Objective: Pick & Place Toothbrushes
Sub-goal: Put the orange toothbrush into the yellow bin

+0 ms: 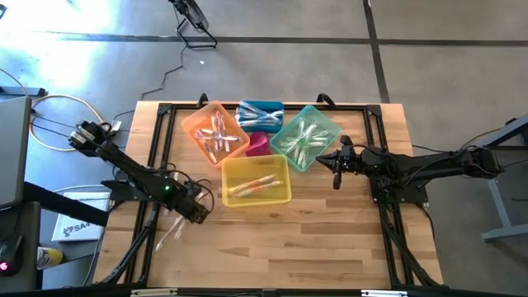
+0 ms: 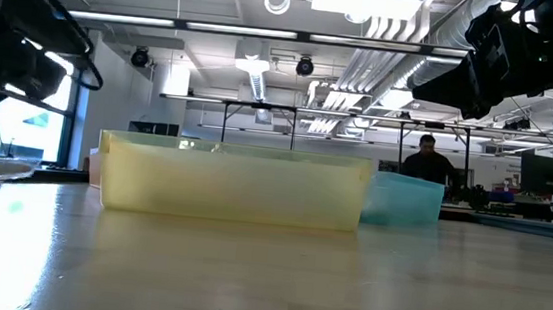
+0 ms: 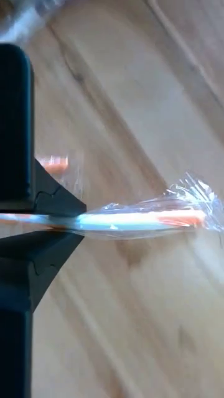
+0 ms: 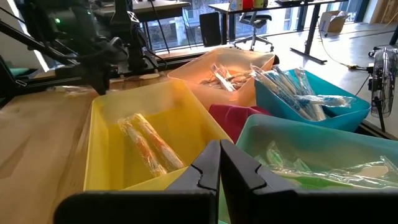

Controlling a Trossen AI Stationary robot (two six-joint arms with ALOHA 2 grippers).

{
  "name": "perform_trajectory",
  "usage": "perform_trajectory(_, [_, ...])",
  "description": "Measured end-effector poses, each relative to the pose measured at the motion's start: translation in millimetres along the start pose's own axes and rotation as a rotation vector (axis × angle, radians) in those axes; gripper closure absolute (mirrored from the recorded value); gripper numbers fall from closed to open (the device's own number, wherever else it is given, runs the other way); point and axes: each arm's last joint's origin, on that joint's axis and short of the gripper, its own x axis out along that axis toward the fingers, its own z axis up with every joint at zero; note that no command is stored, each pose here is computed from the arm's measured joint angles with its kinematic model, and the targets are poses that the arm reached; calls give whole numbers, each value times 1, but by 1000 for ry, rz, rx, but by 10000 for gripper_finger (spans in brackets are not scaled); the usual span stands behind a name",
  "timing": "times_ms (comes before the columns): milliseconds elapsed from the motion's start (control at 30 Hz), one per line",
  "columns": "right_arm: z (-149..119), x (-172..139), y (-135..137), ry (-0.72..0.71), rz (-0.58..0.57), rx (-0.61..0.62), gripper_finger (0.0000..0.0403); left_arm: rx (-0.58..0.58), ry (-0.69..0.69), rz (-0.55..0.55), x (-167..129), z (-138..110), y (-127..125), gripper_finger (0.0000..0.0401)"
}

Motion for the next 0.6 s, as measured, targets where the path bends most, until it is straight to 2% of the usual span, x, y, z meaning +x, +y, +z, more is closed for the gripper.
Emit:
perform_trajectory(267, [0, 0, 0, 0, 0, 0, 399, 75, -59, -67, -16, 3, -17, 378])
perform_trajectory(400, [0, 0, 0, 0, 0, 0, 399, 119, -141, -107, -28, 7, -28, 383])
perform_trajectory(600, [0, 0, 0, 0, 0, 0, 399, 201, -243, -93, -56, 12, -41, 384])
